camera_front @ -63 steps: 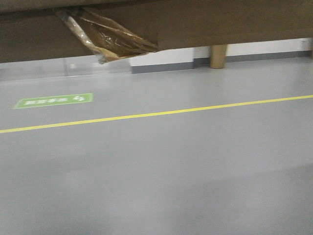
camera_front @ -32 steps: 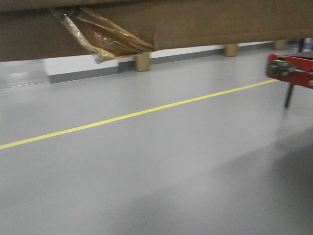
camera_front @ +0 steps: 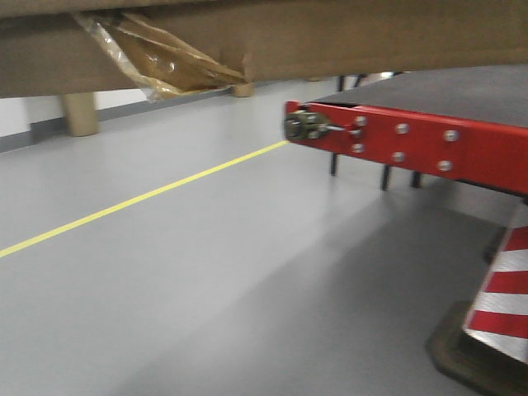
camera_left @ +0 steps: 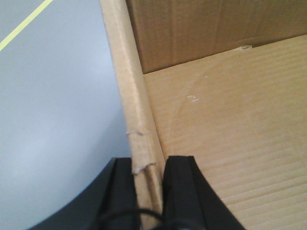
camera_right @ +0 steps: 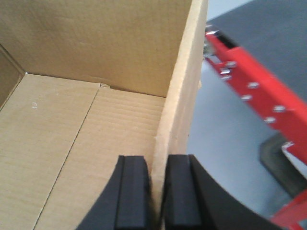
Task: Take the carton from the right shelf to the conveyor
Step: 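Carry the carton with both grippers over the dark conveyor belt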
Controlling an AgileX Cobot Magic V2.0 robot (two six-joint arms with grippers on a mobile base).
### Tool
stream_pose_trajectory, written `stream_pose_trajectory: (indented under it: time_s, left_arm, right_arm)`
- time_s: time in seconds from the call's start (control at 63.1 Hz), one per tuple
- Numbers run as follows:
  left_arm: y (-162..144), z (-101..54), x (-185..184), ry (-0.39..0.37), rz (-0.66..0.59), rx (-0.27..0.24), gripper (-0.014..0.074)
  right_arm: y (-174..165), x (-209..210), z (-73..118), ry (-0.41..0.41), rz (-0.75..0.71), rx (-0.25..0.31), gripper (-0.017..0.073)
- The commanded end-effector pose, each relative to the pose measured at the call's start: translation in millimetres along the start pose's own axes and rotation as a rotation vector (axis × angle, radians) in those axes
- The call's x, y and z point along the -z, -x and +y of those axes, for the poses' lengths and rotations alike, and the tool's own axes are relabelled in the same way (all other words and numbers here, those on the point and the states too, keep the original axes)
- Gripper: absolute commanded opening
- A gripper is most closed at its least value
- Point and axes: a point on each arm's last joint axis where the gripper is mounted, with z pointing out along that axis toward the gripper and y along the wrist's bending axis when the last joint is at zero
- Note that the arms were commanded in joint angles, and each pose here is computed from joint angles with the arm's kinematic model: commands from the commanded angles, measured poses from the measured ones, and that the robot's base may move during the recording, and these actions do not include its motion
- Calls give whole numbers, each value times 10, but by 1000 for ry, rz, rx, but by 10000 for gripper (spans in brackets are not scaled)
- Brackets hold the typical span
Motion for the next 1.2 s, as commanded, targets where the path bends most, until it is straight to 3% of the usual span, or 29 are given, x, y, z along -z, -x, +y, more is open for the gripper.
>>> stream_pose_trajectory:
  time_s: [0.0,0.111,1.189]
  left_arm:
    - [30,69,43,65,-39,-43,-18]
    - [37,92,45,90,-46,-54,-18]
    - [81,80,21,89,-86,-63,-18]
  right_arm:
    - [51,100,-3,-1,-69,23,-70]
    - [51,100,-3,-1,-69,23,-70]
    - [51,100,-2,0,-69,22,-70]
